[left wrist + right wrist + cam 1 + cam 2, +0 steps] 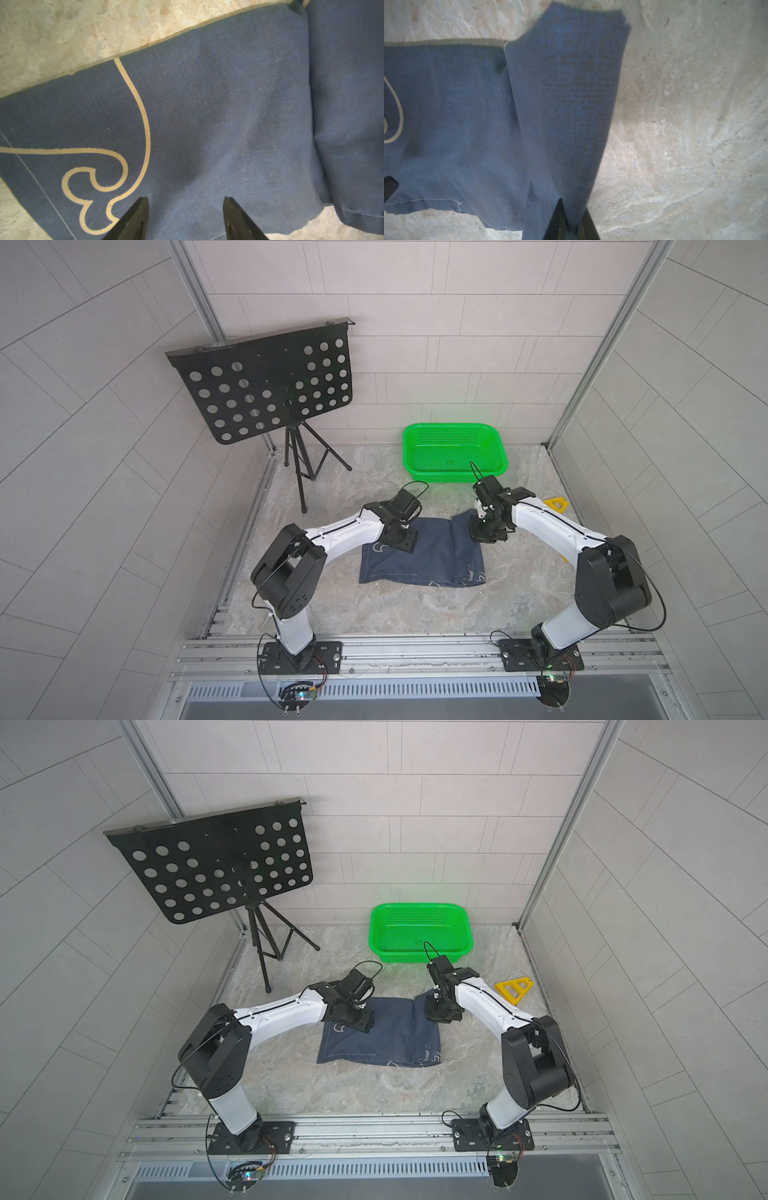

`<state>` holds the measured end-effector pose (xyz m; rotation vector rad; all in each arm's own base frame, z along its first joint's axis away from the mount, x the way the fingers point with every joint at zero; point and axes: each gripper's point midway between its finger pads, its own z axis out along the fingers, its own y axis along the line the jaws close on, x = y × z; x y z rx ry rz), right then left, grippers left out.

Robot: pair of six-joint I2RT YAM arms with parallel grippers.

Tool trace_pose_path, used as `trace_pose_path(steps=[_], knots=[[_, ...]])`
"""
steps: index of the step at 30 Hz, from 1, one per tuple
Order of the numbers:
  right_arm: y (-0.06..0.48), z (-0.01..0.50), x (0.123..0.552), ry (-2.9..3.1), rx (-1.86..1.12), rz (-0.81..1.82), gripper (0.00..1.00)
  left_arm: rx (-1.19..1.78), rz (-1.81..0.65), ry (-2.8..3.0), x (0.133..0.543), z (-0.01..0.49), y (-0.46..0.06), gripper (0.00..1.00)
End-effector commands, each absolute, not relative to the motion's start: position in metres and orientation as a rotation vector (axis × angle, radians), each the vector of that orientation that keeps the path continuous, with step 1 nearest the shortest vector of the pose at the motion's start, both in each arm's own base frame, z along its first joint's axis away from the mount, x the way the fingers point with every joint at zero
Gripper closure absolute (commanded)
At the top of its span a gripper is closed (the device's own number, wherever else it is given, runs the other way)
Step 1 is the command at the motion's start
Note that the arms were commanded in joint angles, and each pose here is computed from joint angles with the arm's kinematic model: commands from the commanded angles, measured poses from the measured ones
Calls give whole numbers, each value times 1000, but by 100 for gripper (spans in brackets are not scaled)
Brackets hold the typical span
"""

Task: Roll up the pillowcase
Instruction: Roll the pillowcase at the center of the board.

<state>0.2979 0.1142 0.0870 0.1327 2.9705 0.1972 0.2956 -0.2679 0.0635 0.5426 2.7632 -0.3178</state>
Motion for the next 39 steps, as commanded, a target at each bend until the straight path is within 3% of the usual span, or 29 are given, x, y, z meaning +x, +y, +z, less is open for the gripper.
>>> trace_pose_path(steps=[1, 9, 19, 29, 35, 39], knots=[[108, 89, 291, 3006, 104, 55, 80, 570, -303, 2782, 292, 55, -265, 35], [145, 102, 296, 2986, -23, 72, 70, 552, -290, 2783, 291, 56, -256, 35], [216, 90, 297, 3001, -125, 333, 70, 445, -338, 2792, 284, 81, -229, 32], [249, 68, 286, 3040, -164, 462, 72, 416, -372, 2784, 268, 103, -217, 31], [273, 63, 289, 3001, -121, 675, 69, 397, -468, 2764, 262, 121, -223, 31], [288, 74, 300, 2887, -18, 980, 63, 394, -481, 2752, 258, 126, -221, 31]])
